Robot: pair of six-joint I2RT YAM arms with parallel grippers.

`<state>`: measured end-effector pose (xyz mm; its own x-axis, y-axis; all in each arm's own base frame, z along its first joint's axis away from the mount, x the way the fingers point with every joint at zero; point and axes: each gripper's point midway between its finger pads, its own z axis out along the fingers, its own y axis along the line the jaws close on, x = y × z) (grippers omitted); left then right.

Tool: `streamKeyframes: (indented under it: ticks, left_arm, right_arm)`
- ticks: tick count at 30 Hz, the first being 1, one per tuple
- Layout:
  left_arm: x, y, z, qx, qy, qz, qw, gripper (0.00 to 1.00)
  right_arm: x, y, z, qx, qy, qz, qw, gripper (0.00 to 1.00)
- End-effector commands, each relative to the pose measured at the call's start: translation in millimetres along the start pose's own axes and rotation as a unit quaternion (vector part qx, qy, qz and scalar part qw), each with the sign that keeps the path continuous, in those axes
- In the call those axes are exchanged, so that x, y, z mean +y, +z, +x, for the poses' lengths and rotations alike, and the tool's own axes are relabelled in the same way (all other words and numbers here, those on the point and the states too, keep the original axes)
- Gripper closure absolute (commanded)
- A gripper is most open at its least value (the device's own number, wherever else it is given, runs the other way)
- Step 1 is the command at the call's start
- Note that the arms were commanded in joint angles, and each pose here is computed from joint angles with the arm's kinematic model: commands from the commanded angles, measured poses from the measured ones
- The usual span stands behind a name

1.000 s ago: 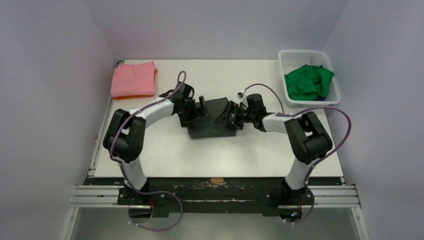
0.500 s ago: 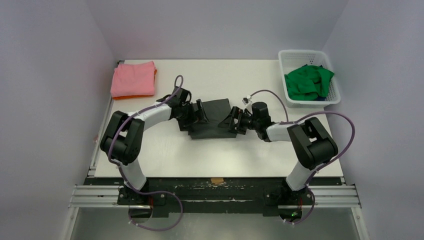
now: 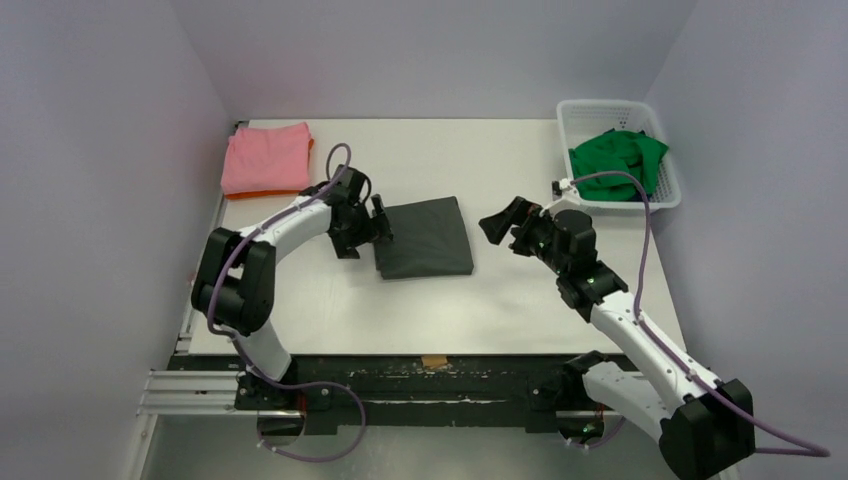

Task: Fold and stack the t-shirts
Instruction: Smooth out wrinkles on the folded tshirt, then put the neatly folded tshirt into the corner of the board with the left arm

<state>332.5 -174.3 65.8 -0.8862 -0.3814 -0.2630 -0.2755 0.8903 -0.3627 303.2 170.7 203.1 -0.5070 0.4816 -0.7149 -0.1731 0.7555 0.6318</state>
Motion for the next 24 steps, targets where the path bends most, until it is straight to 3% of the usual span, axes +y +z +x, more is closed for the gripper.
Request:
streamKeyframes:
  ticks: [1, 13, 17, 20, 24]
  left_arm:
    - [-4, 13, -9, 0.010, -0.001, -0.015, 1.000, 0.08]
    - [-31, 66, 10, 0.079, 0.011, -0.009, 0.997, 0.38]
    - [-38, 73, 11, 0.078, 0.027, -0.034, 0.996, 0.66]
    - [-35, 70, -1, 0.054, 0.056, -0.077, 0.994, 0.97]
    - [-22, 54, -27, 0.023, 0.108, -0.150, 0.982, 1.00]
  right_arm:
    - [-31, -14, -1, -0.016, -0.013, 0.076, 0.997, 0.01]
    - [-25, -23, -9, -0.028, -0.023, 0.067, 0.997, 0.01]
    - [-26, -26, -11, -0.035, -0.027, 0.070, 0.997, 0.01]
    - [-28, -28, -12, -0.039, -0.027, 0.075, 0.996, 0.01]
    - [-30, -30, -12, -0.041, -0.026, 0.079, 0.996, 0.01]
